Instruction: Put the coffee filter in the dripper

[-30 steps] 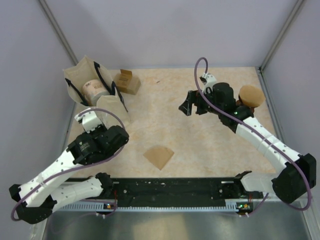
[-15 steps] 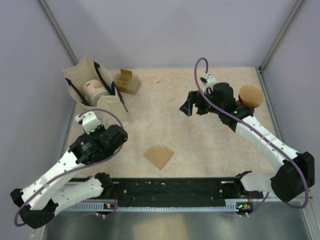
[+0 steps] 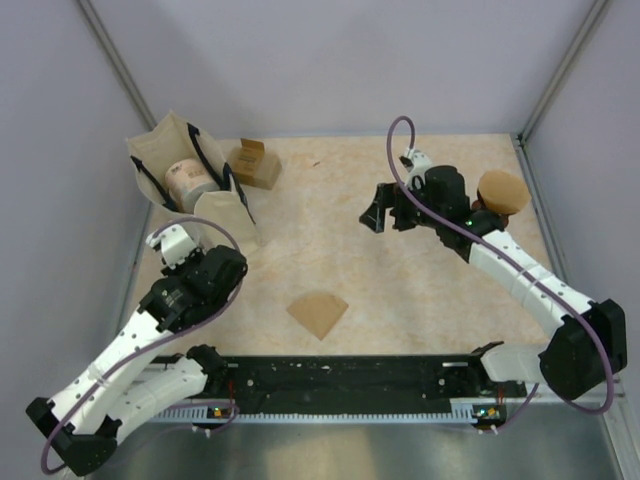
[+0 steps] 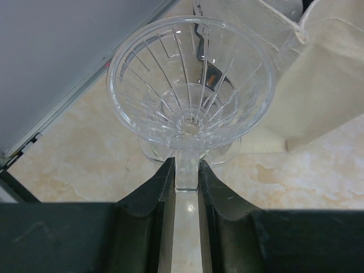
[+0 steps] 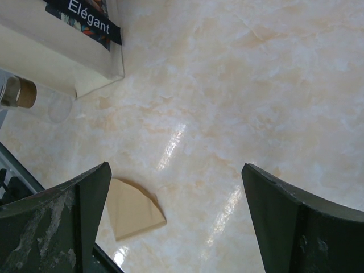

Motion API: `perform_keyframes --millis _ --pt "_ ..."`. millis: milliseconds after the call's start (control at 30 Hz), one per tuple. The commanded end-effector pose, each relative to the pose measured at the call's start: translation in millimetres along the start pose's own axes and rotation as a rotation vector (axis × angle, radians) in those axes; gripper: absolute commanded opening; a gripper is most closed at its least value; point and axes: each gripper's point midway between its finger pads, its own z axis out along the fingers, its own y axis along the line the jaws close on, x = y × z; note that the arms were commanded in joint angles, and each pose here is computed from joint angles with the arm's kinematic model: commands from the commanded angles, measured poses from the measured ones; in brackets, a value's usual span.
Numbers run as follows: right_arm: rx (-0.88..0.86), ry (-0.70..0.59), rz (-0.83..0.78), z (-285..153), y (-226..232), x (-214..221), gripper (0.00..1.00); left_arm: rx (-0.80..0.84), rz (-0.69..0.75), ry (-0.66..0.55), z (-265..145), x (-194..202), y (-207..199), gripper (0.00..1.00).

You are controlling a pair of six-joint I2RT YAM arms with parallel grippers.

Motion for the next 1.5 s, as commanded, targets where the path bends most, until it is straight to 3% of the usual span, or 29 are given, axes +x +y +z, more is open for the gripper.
perform_keyframes --millis 0,200,733,900,967,1133,1233,1267,1467 --pt "-0.022 -0.019 0.002 4.6 -0.3 -5.7 0.99 0.04 -0.058 -0.1 7.0 -19.4 -16.2 0.0" --pt "-0.025 -0.02 0.0 3.1 -1.3 -6.0 0.99 -0.06 -0.005 -0.101 16.8 -7.5 -4.4 0.0" --pt "-0.034 -0.018 -0.005 3.2 -0.7 -5.7 0.99 -0.019 0.015 -0.043 29.6 17.0 -18.7 0.0" --pt "-0.036 -0.013 -0.012 4.5 -1.1 -5.0 0.99 -0.002 -0.011 0.022 26.4 30.1 -18.6 0.1" --pt "-0.035 -0.005 -0.022 5.1 -2.2 -3.2 0.99 0.004 -0.012 0.053 24.5 34.5 -19.7 0.19" --pt "-0.03 -0.015 -0.028 2.5 -2.4 -8.3 0.99 -0.053 -0.014 0.08 24.0 42.8 -9.5 0.22" --pt "-0.031 -0.018 -0.029 0.7 -1.6 -9.1 0.99 -0.079 -0.017 0.082 21.7 38.6 -5.2 0.3" --pt "-0.028 -0.018 -0.029 0.6 -2.4 -8.3 0.99 -0.081 -0.013 0.083 21.4 37.8 -5.2 0.38" --pt "-0.034 -0.02 -0.032 -1.0 -0.6 -9.7 0.99 -0.073 -0.023 0.084 19.8 36.5 -4.9 0.52"
